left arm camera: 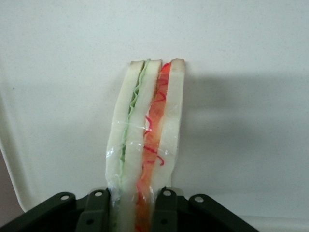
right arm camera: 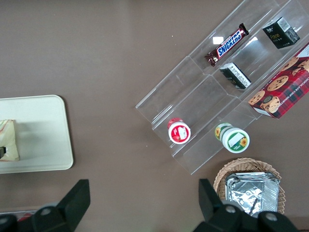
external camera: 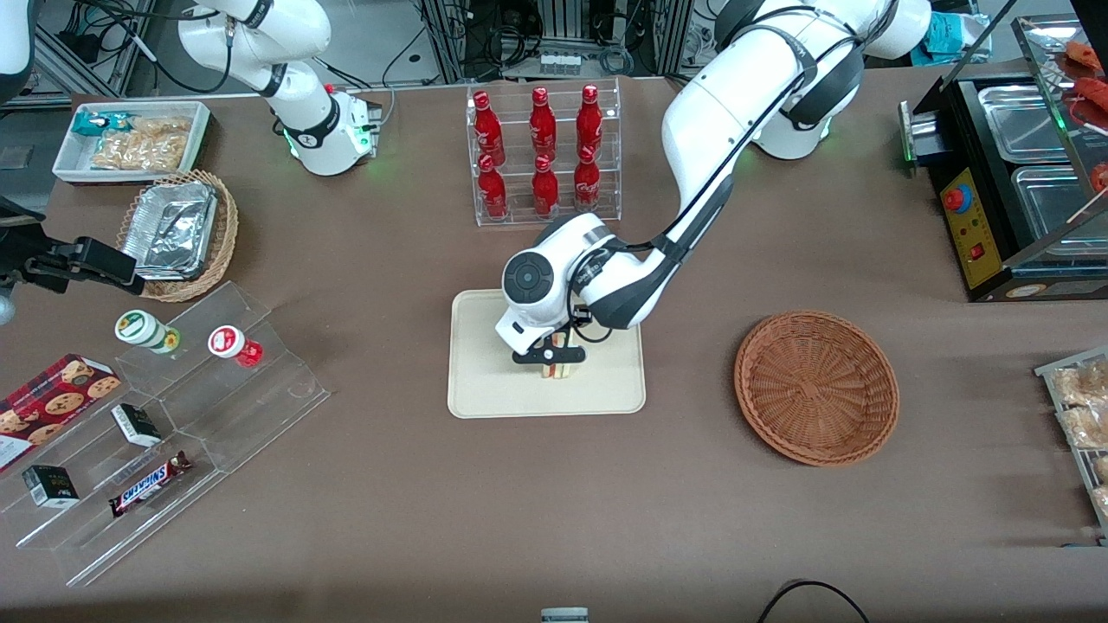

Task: Place sandwich from basket to tray
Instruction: 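Lower the sandwich onto the tray and open the left gripper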

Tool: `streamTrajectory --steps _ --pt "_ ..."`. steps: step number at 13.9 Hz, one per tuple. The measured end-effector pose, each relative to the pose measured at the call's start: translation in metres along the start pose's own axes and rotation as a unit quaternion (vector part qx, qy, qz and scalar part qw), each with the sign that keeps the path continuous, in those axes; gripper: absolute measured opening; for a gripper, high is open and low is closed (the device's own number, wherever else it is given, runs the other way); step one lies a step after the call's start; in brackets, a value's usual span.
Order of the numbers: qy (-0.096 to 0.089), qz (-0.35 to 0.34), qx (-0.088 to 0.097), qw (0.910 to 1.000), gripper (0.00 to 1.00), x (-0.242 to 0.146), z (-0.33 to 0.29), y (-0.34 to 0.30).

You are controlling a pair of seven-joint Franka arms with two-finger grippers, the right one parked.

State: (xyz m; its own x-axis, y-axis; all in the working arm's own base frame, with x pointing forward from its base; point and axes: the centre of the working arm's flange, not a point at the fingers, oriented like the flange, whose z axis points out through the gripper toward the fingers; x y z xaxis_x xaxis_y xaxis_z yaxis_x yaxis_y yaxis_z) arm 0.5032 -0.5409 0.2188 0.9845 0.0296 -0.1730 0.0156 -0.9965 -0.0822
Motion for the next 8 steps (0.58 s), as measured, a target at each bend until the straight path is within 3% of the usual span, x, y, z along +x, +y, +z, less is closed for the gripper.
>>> streamTrajectory --steps 5,6,8 --pt "0.001 -0.026 -0.002 0.9997 0.35 0.000 -0.002 0.001" --pt "0.002 -0.027 -0.002 0.9996 0.40 0.001 -0.003 0.001" --pt "0.005 -0.029 -0.004 0.9996 0.59 0.002 -0.013 0.000"
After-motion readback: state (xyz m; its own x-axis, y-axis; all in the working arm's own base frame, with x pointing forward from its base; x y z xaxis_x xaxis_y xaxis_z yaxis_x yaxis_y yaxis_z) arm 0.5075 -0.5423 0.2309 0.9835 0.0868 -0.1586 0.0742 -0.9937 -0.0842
